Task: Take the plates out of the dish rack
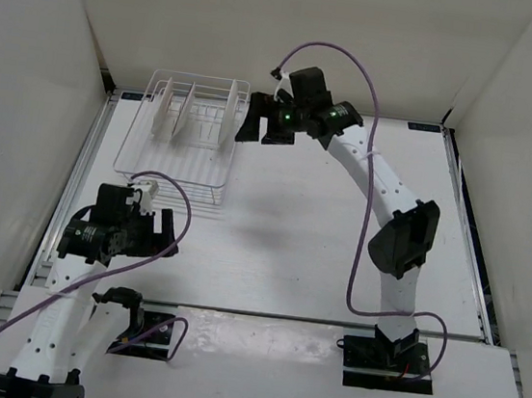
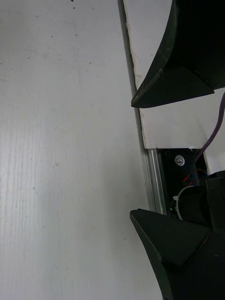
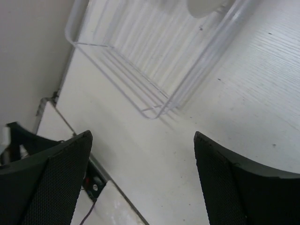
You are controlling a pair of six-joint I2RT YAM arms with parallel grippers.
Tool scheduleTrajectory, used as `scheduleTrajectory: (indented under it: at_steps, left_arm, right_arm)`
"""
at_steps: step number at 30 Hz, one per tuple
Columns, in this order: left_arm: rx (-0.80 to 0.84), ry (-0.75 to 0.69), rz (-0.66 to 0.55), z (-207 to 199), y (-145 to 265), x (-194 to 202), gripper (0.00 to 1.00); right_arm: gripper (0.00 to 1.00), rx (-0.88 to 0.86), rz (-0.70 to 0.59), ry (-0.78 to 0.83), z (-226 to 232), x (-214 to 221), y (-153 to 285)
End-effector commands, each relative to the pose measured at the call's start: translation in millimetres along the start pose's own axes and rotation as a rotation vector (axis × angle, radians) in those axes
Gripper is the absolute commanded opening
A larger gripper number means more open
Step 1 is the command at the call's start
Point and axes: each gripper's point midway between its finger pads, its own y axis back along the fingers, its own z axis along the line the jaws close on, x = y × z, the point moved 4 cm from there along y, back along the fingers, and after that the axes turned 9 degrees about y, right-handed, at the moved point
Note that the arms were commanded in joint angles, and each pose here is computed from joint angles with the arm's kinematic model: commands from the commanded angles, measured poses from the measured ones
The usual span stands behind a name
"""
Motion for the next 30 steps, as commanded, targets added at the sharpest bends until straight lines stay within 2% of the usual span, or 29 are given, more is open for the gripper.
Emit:
scheduleTrajectory:
  at_steps: [1, 2, 3, 5, 6, 7, 9, 10, 11, 12, 13, 21, 30]
  left_arm:
    - [0.029, 0.023, -0.037, -2, 4, -5, 1.0]
    - [0.03, 0.027, -0.044, -1, 4, -6, 1.0]
    - [0.031, 0.031, -0.054, -1, 5, -7, 1.0]
    - [0.034, 0.031, -0.071, -1, 6, -7, 1.0]
    - [0.036, 0.031, -0.075, -1, 7, -7, 1.0]
    - [0.034, 0.033, -0.073, -1, 6, -7, 1.0]
    - [0.031, 0.033, -0.065, 0, 6, -7, 1.0]
    - [0.032, 0.033, -0.065, 0, 5, -7, 1.0]
    - [0.031, 0.032, -0.056, 0, 5, -6, 1.0]
    - [0.035, 0.034, -0.056, -1, 5, -6, 1.0]
    - [0.037, 0.032, -0.05, -1, 5, -6, 1.0]
    - [0.062, 0.026, -0.057, -4, 5, -6, 1.0]
    - [0.09, 0.027, -0.015, -7, -1, -6, 1.0]
  right_arm:
    - [0.9, 0.153, -0.126, -0.005, -19, -21, 9]
    - [0.9, 0.171, -0.113, -0.049, -36, -5, 7]
    - [0.9, 0.15, -0.263, -0.077, -37, -32, 16]
    - [0.9, 0.196, -0.211, -0.141, -79, 15, -1]
    - [0.9, 0.141, -0.318, -0.09, -79, -3, 7]
    - [0.9, 0.13, -0.349, -0.079, -75, -14, 11]
    - [0.9, 0.157, -0.268, -0.06, -81, -7, -13]
    - [0.9, 0.142, -0.349, -0.009, -57, -54, 7]
    - [0.9, 0.146, -0.324, 0.004, -55, -55, 1]
    - [0.9, 0.165, -0.257, 0.003, -66, -40, -38]
    - [0.9, 0.193, -0.317, 0.03, -57, -62, -34]
    - [0.9, 0.409, -0.467, 0.162, -68, -80, -69]
    - [0.88, 0.531, -0.532, 0.332, -73, -73, -124]
